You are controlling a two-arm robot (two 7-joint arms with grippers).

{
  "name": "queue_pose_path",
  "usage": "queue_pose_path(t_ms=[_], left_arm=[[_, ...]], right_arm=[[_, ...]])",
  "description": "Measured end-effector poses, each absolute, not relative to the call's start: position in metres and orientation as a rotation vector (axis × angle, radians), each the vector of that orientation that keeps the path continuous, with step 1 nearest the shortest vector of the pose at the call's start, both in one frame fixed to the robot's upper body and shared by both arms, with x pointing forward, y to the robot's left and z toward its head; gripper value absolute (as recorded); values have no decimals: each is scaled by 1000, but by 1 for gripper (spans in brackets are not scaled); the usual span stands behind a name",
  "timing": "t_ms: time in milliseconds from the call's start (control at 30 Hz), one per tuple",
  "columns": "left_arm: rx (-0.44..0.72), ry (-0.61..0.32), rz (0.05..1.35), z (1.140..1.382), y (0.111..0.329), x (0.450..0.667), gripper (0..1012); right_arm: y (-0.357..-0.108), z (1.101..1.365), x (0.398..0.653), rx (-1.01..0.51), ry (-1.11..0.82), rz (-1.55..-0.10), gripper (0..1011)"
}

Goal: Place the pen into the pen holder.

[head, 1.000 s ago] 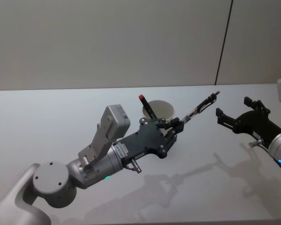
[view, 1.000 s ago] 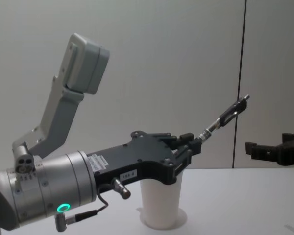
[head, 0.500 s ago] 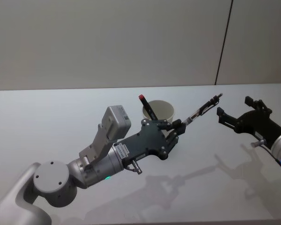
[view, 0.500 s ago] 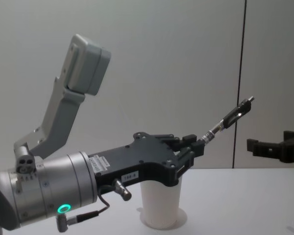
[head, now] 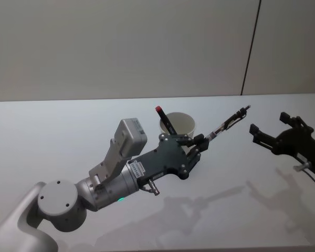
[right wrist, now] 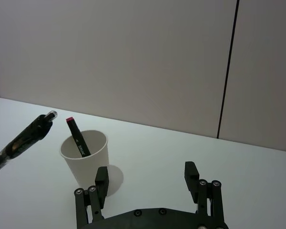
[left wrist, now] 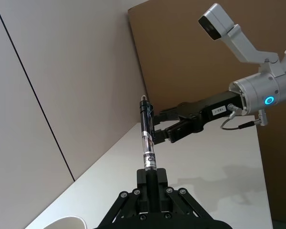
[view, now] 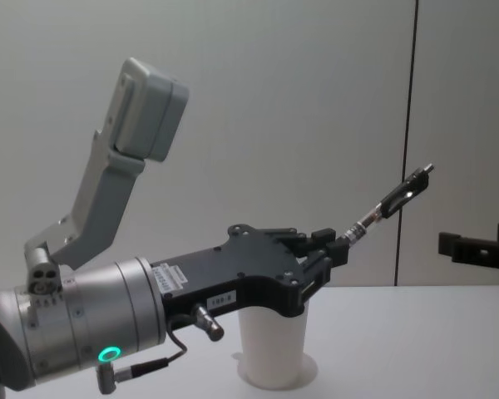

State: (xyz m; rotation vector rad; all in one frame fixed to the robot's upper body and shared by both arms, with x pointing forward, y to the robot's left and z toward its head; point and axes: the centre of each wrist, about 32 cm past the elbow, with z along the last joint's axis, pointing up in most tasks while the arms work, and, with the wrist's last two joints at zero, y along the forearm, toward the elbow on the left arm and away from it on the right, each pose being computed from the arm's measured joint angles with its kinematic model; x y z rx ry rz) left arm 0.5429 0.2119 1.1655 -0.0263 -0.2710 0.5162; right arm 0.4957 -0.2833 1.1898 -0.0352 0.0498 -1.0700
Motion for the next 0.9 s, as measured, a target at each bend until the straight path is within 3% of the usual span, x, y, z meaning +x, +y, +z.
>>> queue_pose_path(t_ms=[500,900], left_arm=[[-26,-271,515,1165,212,543,134],[-25,-271,514,1165,212,543,134]], right_arm=[[-303,1191,481,23,147,-975,1001],[-304,1191,472,110,228,-907,1001]])
